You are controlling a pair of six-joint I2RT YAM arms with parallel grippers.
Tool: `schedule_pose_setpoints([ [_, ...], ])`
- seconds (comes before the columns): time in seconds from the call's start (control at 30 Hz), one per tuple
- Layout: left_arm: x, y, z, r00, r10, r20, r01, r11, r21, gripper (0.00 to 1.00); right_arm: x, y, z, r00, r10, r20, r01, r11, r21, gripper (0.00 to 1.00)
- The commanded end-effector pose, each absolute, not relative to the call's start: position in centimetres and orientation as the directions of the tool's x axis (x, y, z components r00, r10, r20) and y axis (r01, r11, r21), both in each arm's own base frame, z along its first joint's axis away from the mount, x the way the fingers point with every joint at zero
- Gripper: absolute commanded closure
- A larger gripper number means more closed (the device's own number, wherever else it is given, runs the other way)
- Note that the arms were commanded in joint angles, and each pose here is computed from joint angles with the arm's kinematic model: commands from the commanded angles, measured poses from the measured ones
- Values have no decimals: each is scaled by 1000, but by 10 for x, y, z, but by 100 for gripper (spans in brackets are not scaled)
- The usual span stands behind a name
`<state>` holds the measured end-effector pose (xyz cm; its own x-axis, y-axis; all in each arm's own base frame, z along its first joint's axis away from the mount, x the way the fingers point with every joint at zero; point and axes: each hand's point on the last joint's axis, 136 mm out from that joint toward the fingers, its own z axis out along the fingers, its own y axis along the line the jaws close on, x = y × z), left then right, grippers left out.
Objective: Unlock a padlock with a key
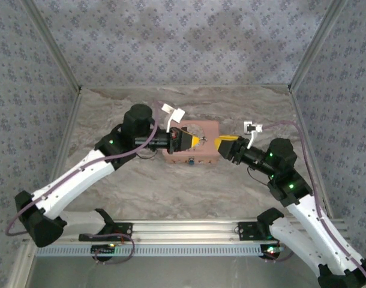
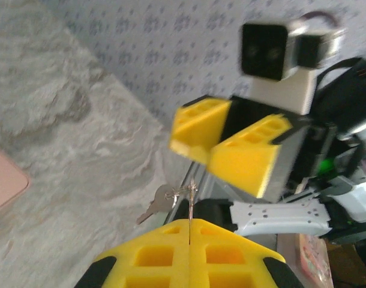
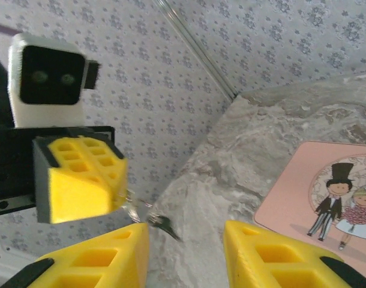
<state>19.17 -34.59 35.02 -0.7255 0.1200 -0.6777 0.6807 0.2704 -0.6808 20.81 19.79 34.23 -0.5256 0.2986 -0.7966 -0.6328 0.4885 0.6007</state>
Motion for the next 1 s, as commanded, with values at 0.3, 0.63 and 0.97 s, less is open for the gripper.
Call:
schedule_pose_setpoints([
  [0.3,167,-351,328,-739,299,-604,671,253,-697,100,196,224,330,-627,119,-770,-690,372,620,51],
  [0.63,159,-351,340,-715,308,-628,694,208,-689,100,187,231,324,-657,84,-749,-702,296,648,55],
  [0.97,159,-351,343,-709,298,-639,701,203,-684,100,177,232,315,-676,51,-735,-698,274,661,66],
])
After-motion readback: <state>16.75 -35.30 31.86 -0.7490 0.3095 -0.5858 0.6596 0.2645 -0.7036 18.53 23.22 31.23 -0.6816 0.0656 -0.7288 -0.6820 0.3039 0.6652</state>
